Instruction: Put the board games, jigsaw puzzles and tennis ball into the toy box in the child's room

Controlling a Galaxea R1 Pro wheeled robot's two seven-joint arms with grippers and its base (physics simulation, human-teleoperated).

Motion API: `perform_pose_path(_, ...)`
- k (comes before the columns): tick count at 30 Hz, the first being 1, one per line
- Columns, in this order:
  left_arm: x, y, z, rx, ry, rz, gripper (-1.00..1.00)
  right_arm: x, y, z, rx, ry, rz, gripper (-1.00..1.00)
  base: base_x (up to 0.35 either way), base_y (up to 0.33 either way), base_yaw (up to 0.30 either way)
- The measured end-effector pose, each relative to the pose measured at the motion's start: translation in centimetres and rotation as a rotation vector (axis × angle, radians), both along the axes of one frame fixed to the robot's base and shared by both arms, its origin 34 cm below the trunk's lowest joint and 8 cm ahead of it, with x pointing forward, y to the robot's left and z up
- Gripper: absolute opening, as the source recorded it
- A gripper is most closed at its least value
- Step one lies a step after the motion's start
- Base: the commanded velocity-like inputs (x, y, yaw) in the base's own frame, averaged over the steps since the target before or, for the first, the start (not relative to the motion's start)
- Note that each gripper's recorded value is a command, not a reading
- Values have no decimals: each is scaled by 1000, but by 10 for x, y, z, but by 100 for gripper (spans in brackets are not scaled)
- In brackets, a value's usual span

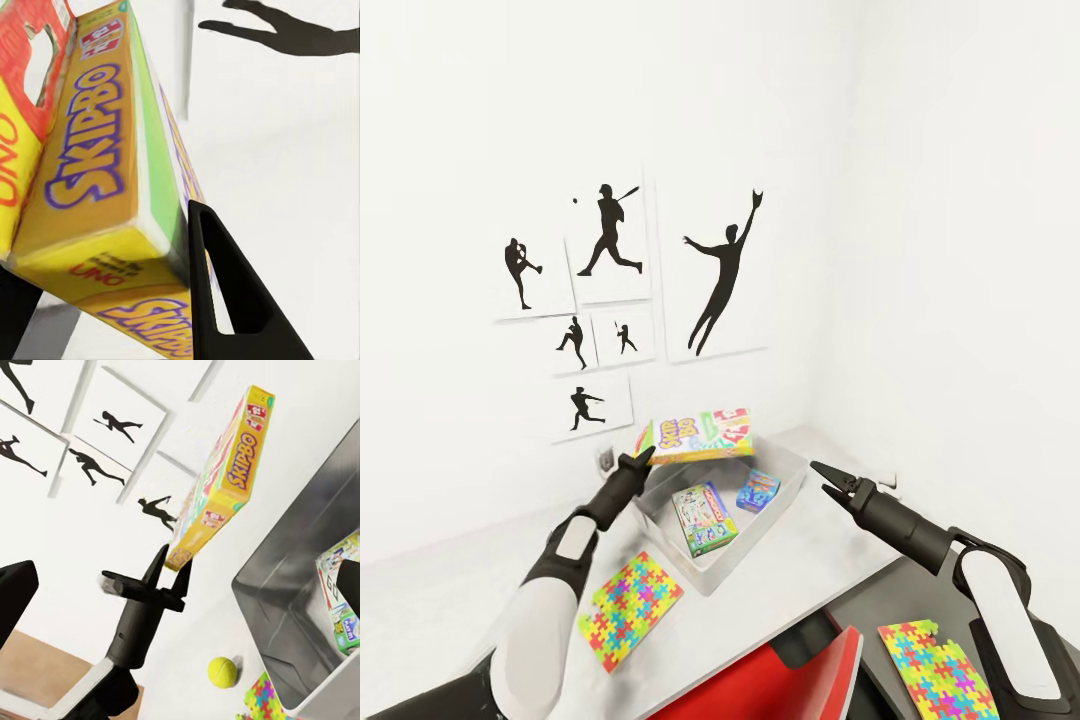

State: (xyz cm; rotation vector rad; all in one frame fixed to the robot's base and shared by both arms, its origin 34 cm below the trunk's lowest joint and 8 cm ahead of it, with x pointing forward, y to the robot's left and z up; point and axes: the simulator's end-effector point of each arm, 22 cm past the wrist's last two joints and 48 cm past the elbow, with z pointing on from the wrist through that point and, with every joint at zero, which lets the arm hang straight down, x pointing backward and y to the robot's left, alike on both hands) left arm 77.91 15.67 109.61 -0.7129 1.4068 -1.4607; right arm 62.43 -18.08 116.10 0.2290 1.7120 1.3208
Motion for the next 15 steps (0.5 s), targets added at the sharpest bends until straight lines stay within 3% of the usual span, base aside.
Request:
perform_pose_path(3, 3, 10, -15, -14, 50, 60, -100, 0, 0, 0, -1, 0, -1, 100, 0, 0, 0)
perform_pose_path(6, 2, 5, -44, -8, 113, 102, -100, 0, 0, -1, -1, 2, -3, 100, 0, 0, 0)
perform_pose_path(12, 0, 8, -65, 8, 139, 187, -100, 1, -1, -1, -3, 3, -4, 100, 0, 0, 0)
perform_pose_path(15, -1, 6, -70, 16, 144, 198, -100, 1, -1, -1, -3, 3, -4, 100, 0, 0, 0)
